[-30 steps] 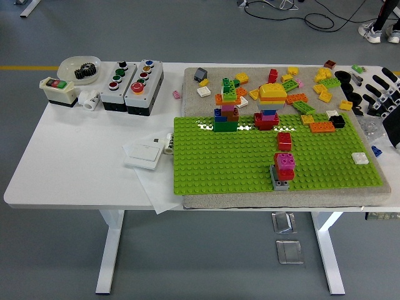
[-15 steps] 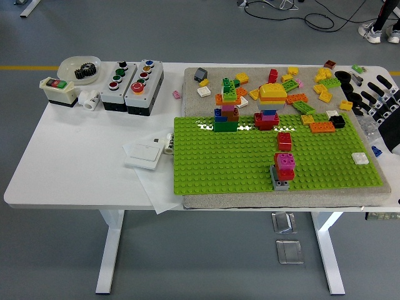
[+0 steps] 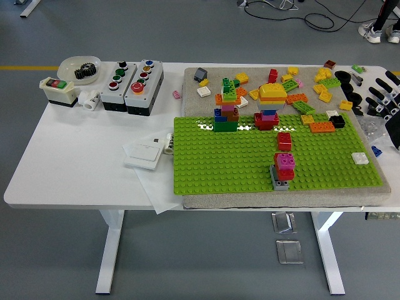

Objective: Pick up the brick,pile it on top of brick,press brick,pick up the brick,pile it on top of brick,press brick

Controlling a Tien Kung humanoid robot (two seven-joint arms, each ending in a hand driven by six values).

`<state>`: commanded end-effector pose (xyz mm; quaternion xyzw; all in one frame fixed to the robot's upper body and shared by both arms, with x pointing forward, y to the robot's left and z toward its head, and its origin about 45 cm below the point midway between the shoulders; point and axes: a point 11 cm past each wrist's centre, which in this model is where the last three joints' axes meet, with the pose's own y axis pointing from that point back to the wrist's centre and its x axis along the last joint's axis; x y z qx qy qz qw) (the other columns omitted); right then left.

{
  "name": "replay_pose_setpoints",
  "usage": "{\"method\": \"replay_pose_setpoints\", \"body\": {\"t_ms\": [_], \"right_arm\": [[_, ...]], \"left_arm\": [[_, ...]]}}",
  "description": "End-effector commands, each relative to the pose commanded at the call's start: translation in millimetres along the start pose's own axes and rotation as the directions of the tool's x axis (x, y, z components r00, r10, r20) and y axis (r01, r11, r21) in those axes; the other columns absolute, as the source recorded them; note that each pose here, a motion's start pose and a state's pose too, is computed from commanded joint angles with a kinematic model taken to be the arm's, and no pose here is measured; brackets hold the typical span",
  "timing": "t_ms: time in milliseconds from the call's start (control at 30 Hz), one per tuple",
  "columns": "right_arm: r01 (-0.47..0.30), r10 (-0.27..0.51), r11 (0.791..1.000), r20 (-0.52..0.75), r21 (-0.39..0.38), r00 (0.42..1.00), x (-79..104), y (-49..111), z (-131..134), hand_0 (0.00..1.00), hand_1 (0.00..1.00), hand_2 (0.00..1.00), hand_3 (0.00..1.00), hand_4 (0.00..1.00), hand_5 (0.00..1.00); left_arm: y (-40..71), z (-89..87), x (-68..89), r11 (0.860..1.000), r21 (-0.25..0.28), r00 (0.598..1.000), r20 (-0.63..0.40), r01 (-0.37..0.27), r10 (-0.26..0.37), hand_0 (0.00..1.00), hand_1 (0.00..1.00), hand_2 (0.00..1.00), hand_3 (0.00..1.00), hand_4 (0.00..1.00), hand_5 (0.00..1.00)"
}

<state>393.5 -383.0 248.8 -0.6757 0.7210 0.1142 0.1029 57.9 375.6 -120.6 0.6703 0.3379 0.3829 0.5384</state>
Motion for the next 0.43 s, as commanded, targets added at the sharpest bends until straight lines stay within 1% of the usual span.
{"method": "replay_pose_setpoints", "body": {"t_ms": [300,433], "right_arm": [[0.009,-0.009,1.0,-0.004,0.004,1.0,-2.5,-0.8,-1.0,0.859,0.805,0.841,0.87,0.984,0.947],[0.01,-0.01,1.0,-0.007,0.019,1.0,-2.8,-1.0,-3.0,0.852,0.796,0.835,0.861,0.982,0.939]], "left_arm": [[0.1,4.4,-2.7,1.0,-0.013,1.0,-0.02,0.001,-0.001,0.79,0.708,0.599,0.536,0.527,0.518],[0.4,6.9,-3.0,1.0,-0.019,1.0,-0.029,0.001,-0.002,0.79,0.708,0.599,0.537,0.527,0.519]]}}
